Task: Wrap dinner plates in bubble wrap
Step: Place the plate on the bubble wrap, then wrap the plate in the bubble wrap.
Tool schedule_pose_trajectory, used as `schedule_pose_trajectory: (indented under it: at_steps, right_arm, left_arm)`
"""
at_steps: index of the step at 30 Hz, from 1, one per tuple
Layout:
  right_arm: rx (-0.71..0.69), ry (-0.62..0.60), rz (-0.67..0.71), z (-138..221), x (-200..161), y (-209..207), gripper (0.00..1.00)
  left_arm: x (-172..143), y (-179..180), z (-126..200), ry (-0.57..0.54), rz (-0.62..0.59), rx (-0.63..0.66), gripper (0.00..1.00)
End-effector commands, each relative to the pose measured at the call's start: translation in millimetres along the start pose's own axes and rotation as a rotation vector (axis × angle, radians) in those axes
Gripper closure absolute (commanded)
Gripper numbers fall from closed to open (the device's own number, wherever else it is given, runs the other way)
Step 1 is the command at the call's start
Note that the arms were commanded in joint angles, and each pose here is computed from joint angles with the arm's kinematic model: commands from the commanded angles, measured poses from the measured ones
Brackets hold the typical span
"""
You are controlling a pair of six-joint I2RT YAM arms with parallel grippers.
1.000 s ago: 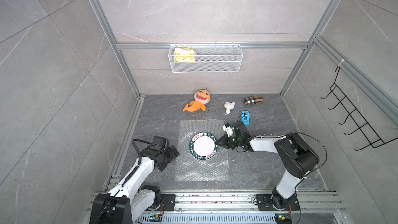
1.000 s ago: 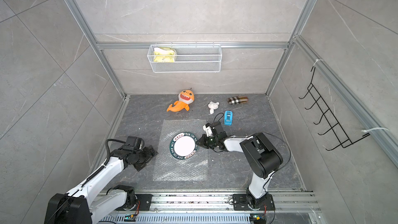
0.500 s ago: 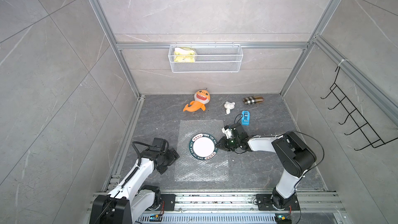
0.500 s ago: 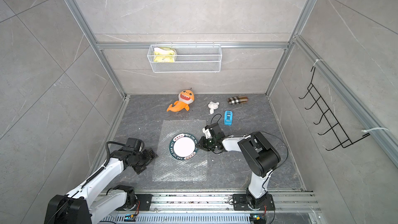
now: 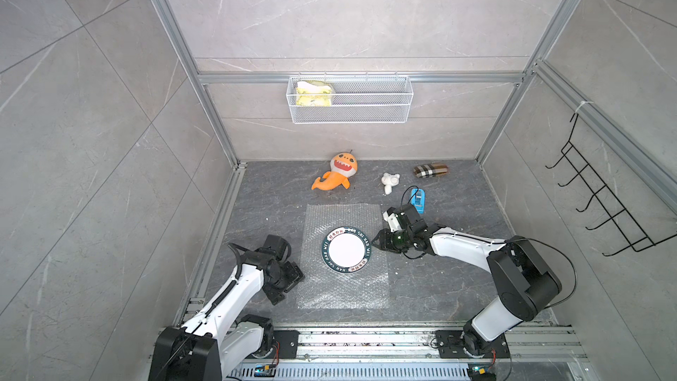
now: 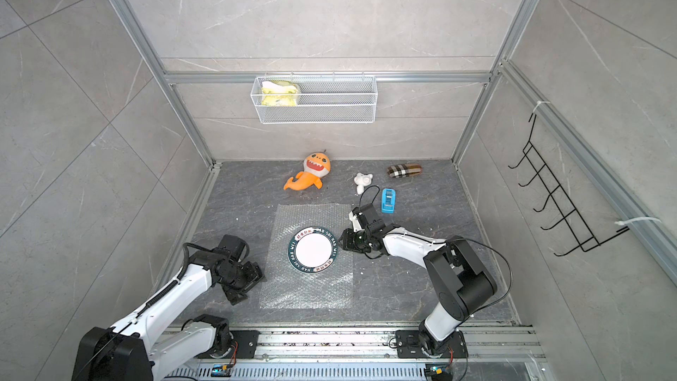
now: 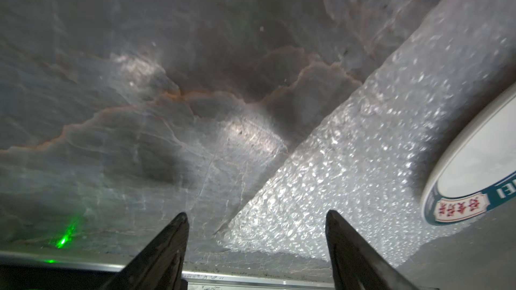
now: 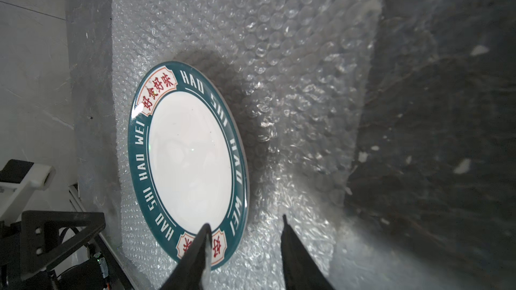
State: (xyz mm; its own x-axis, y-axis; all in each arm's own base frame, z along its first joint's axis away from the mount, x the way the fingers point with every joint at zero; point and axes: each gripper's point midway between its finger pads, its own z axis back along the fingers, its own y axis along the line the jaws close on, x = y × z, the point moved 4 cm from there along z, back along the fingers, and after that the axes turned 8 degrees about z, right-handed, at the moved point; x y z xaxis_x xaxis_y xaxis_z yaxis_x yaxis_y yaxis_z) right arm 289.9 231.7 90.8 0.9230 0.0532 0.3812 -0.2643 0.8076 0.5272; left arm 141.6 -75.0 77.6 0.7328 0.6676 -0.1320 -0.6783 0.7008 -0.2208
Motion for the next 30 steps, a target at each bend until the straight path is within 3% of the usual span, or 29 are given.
schedule_pose_trajectory:
  at_steps: [1,6,12,21,26,30]
  right_arm:
    - [-0.026,-0.021,0.016,10.2,5.3,2.2,0.58]
    - [-0.026,-0.032,0.012,11.5,6.9,2.9,0.58]
    - [-0.018,-0.037,0.018,13.9,8.7,5.5,0.58]
    - [-0.042,-0.043,0.033,22.4,6.6,4.6,0.58]
    - [-0.042,-0.040,0.040,24.3,5.4,5.0,0.58]
    - [-0.048,-0.040,0.050,27.9,5.1,5.5,0.58]
  left_arm:
    - [-20.9,17.7,-3.7,0.061,0.049,0.088,0.22]
    - [-29.5,19.9,-17.9,0.080,0.056,0.085,0.24]
    - [-24.4,9.7,-29.3,0.072,0.032,0.102,0.35]
    - [-19.8,-12.6,-35.4,0.088,0.017,0.054,0.63]
    - [-18.6,-21.6,-35.0,0.094,0.012,0.030,0.91]
    - [-15.8,-38.6,-22.2,0.084,-0.013,-0.010,1.00]
